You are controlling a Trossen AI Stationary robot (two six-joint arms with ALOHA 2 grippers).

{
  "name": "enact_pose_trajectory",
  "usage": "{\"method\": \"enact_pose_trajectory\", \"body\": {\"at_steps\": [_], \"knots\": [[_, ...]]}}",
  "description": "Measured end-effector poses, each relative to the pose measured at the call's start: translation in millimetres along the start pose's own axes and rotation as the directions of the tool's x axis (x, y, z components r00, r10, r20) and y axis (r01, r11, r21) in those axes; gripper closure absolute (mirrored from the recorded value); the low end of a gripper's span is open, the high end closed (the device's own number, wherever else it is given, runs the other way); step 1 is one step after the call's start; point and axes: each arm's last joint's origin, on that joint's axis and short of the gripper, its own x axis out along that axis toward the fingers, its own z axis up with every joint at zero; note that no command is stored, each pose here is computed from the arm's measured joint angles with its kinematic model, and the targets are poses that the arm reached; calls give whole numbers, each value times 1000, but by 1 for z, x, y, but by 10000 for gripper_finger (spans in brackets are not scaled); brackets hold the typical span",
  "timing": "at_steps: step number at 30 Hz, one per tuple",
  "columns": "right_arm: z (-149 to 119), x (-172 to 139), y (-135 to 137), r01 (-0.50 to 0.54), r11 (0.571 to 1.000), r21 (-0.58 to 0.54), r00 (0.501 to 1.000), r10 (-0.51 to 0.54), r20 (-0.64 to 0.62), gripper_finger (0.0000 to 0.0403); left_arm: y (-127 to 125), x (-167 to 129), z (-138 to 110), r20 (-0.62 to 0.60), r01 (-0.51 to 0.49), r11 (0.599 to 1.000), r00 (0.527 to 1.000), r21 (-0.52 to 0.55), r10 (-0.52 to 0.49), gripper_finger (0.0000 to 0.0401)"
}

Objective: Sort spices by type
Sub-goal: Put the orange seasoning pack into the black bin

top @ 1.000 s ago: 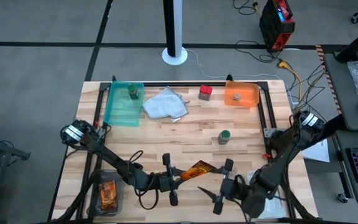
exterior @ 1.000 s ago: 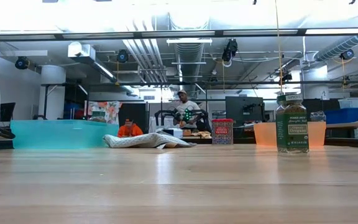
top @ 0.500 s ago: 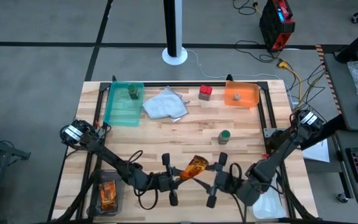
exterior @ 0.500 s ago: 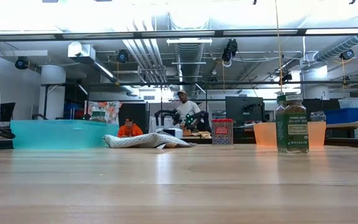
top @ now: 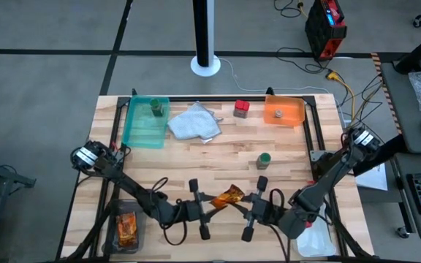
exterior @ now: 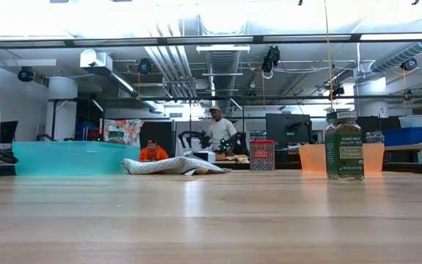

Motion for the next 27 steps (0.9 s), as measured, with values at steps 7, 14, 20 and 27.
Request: {"method": "enact_pose_trajectory", "body": {"at_steps": [7,14,20,27], "knots": [[18,-18,-6,-36,990,-138,997,25,-79,374,-9,-7,-13,-104,42,998,993,-48,-46,241],[-7,-29,-13,-125,950,-287,938,19,-345,374,-21,-23,-4,-92,85,989,991,-121,-96,228],[-28,-24,-6,-148,917,-370,913,-17,-408,374,-15,-18,13,-55,77,980,995,-182,-88,231],[-30,-22,-3,-151,908,-390,913,-24,-408,374,-7,1,20,-91,30,988,995,-150,-44,224]]}}
